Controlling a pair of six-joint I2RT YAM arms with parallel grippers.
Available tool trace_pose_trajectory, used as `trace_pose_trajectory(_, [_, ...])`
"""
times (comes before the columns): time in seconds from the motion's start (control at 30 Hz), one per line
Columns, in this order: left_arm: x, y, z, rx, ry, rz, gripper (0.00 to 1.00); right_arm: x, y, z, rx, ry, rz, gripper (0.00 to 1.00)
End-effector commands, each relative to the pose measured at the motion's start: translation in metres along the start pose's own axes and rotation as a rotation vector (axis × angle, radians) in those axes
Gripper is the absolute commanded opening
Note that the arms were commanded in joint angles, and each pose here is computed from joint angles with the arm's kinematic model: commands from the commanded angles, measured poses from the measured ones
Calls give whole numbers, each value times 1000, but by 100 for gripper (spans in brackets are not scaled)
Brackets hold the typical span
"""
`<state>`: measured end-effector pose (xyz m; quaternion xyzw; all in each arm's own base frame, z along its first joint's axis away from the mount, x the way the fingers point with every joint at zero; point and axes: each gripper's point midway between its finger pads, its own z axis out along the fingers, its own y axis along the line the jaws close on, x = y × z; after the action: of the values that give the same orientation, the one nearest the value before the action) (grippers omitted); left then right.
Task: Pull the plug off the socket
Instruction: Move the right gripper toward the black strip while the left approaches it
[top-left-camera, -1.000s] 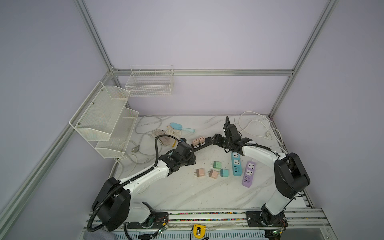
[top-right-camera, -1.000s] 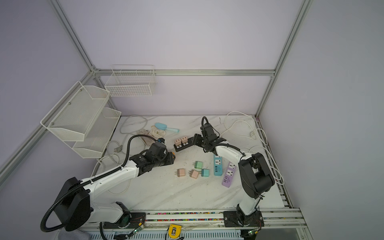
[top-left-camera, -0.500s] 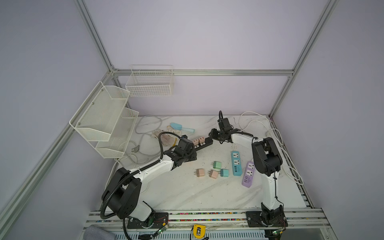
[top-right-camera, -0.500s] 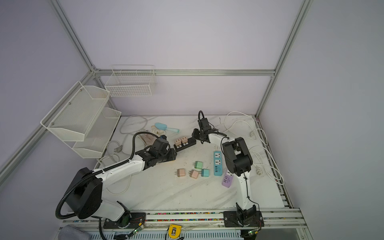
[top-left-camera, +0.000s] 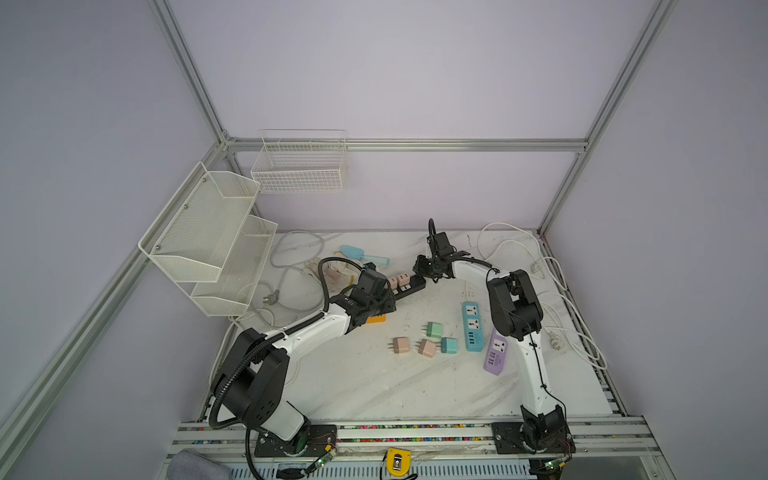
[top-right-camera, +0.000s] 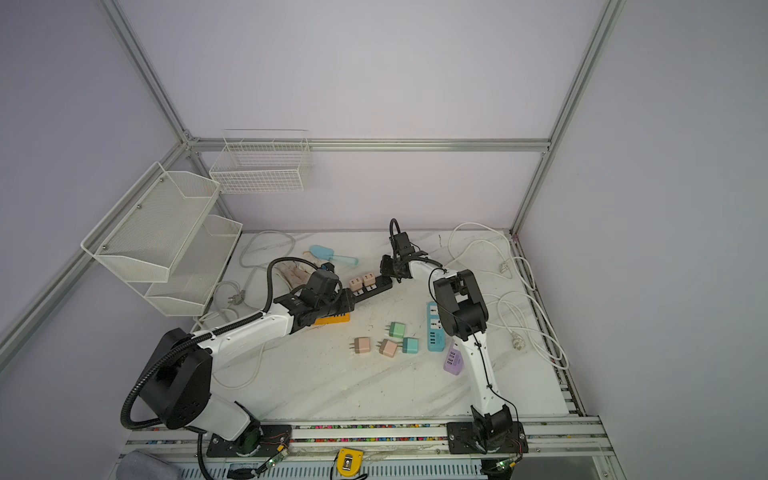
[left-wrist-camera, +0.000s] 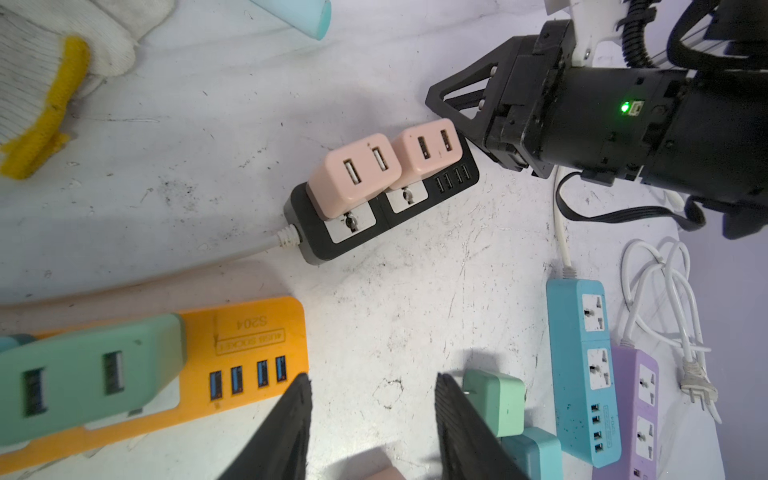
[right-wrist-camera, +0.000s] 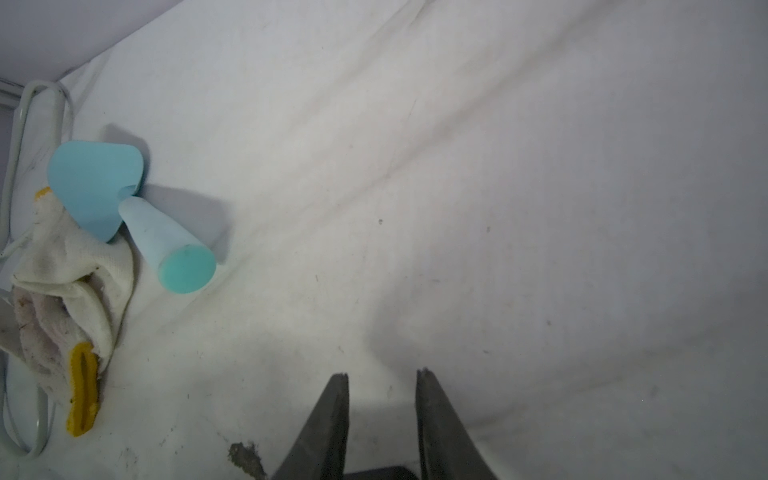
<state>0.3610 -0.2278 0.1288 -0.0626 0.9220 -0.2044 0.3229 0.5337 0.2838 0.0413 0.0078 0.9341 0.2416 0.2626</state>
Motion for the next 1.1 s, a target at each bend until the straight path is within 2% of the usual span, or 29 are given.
trace_pose_trajectory(0.0, [-36, -33, -15, 99, -69, -3, 51, 17, -4, -3, 14, 64, -29, 28])
trace_pose_trajectory(0.33, [-12, -28, -15, 127, 4, -36, 50, 48, -5, -39, -3, 108, -62, 21])
trace_pose_trajectory(0.47, [-7, -24, -22, 127, 5, -49, 50, 69, 1, -55, -26, 119, -72, 20])
trace_pose_trajectory(0.7, [-8, -17, -43, 135, -38, -72, 50, 101, 24, -80, -16, 123, -167, 20])
trace_pose_trajectory(0.9, [-6, -8, -55, 107, -53, -68, 50, 90, 34, -112, 42, 34, -258, 24])
trace_pose_trajectory(1.07, [-5, 0, -62, 84, -70, -70, 50, 103, 53, -117, 73, 20, -428, 41])
